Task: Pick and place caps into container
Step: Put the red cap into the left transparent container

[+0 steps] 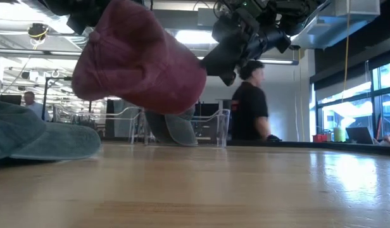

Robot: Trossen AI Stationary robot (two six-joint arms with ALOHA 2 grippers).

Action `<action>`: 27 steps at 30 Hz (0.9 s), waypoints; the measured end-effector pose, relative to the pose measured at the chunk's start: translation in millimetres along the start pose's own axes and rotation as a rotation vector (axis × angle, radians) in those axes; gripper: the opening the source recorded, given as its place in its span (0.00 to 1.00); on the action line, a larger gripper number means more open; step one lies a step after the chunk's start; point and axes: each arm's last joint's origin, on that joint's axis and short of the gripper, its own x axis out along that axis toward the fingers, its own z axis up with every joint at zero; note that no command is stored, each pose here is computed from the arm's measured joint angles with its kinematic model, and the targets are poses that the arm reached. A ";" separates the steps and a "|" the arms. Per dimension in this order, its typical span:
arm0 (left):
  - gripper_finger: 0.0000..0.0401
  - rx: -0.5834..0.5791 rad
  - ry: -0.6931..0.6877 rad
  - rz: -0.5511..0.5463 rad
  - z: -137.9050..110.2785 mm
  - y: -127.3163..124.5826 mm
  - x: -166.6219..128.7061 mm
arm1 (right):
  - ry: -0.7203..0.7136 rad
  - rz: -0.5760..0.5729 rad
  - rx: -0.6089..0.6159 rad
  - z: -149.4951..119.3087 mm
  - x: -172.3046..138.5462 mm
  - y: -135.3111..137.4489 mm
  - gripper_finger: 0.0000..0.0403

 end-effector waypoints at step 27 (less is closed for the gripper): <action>0.06 0.568 -0.315 0.035 25.3 -21.6 -42.7 | -0.058 0.365 0.209 15.7 -15.2 -6.3 0.04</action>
